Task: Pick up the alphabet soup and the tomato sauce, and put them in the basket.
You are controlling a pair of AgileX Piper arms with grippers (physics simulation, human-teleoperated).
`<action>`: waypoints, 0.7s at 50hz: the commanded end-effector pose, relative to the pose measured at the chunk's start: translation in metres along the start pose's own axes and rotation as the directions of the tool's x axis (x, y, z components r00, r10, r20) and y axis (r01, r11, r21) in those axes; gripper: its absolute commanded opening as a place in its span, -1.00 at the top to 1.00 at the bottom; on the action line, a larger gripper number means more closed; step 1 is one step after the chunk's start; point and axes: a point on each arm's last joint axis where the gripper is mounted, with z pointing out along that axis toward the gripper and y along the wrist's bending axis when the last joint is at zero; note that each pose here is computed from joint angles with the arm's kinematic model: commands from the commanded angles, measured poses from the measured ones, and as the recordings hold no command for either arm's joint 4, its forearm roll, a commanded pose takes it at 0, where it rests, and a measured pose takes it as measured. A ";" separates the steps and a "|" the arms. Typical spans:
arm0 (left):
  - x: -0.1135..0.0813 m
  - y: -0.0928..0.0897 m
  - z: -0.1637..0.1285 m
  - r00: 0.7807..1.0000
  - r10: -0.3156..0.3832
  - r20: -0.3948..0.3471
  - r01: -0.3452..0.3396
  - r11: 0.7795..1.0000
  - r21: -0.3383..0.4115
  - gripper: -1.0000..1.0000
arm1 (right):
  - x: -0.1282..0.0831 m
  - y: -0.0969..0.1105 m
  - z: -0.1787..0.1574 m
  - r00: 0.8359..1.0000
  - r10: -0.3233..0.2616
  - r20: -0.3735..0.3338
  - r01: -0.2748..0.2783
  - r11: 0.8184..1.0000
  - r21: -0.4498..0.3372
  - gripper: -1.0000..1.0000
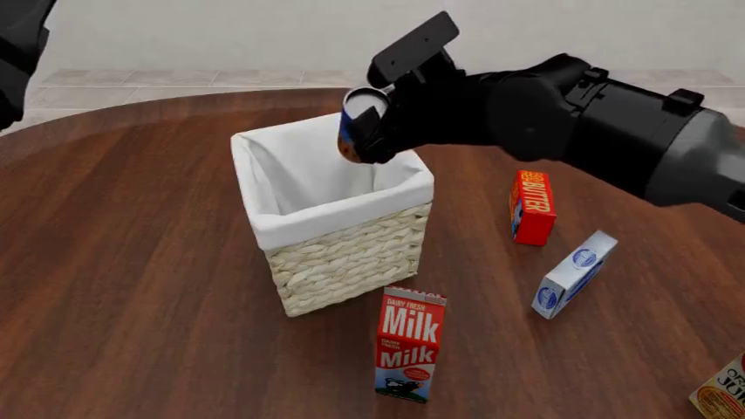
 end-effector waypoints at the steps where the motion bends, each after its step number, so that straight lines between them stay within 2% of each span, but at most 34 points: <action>1: 0.002 0.003 0.001 1.000 -0.005 0.002 0.005 1.000 -0.008 -1.00 | 0.001 -0.001 0.012 1.000 0.019 -0.011 -0.019 1.000 0.001 1.00; 35: 0.007 0.011 0.004 1.000 -0.009 0.002 0.009 1.000 -0.026 -1.00 | 0.026 -0.005 0.040 0.997 0.035 -0.071 -0.034 0.999 0.010 1.00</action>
